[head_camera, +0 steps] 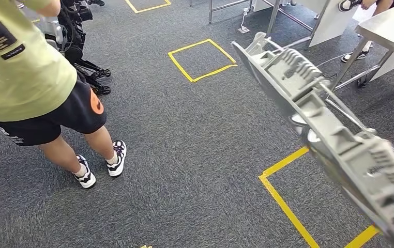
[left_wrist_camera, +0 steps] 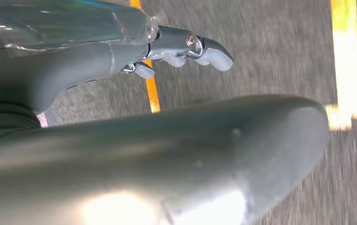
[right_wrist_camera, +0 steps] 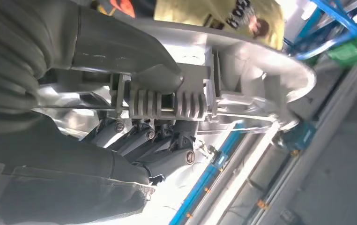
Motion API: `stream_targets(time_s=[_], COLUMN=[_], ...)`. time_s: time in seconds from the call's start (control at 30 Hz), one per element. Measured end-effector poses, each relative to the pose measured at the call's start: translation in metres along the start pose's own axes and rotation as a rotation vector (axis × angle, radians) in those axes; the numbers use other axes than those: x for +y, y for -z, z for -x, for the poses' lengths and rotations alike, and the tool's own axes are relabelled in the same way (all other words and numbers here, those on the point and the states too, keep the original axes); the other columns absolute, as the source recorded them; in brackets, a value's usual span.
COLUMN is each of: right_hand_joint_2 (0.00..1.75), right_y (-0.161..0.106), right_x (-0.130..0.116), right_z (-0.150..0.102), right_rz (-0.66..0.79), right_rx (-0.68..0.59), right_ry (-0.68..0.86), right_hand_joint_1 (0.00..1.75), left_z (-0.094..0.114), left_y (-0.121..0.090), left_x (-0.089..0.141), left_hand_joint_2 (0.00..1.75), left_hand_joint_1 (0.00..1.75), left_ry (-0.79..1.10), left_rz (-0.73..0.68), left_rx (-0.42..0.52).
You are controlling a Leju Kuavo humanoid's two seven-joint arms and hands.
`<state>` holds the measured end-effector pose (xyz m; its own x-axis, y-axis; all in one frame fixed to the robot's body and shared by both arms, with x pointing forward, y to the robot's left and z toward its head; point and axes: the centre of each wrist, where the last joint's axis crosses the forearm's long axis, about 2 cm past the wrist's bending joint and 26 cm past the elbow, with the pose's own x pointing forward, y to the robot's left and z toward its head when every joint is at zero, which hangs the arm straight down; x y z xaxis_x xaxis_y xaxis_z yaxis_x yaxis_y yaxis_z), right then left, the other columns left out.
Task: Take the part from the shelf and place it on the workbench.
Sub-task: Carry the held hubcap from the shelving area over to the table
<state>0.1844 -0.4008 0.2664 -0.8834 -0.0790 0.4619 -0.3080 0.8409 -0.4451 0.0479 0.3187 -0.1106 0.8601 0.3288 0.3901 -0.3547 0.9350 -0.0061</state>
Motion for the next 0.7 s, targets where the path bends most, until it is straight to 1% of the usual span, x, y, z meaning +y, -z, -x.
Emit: stream_targets(time_s=[0.07,0.17,0.33,0.53,0.7], right_hand_joint_2=[1.75,1.75,1.75,1.75,1.75], right_y=[0.001,0.008,0.019,0.028,0.034], right_x=[0.007,0.009,0.014,0.02,0.03], right_z=[0.005,0.011,0.026,0.04,0.055], right_rz=[0.017,0.032,0.05,0.052,0.023], right_rx=[-0.006,-0.034,-0.038,-0.042,-0.033], right_ry=[0.025,0.052,0.071,0.095,0.127], right_hand_joint_1=[1.75,1.75,1.75,1.75,1.75], left_z=[-0.001,0.0,0.007,0.007,0.008], left_y=[0.0,0.0,-0.002,-0.002,-0.002], left_x=[-0.006,-0.01,-0.012,-0.011,-0.013], left_hand_joint_2=[0.0,0.0,0.0,0.0,0.0], left_hand_joint_1=[0.0,0.0,0.0,0.0,0.0], left_ry=[-0.004,-0.017,-0.03,-0.035,-0.042], left_rz=[0.016,0.027,0.028,0.025,0.021], left_rx=[0.003,0.01,0.024,0.026,0.029])
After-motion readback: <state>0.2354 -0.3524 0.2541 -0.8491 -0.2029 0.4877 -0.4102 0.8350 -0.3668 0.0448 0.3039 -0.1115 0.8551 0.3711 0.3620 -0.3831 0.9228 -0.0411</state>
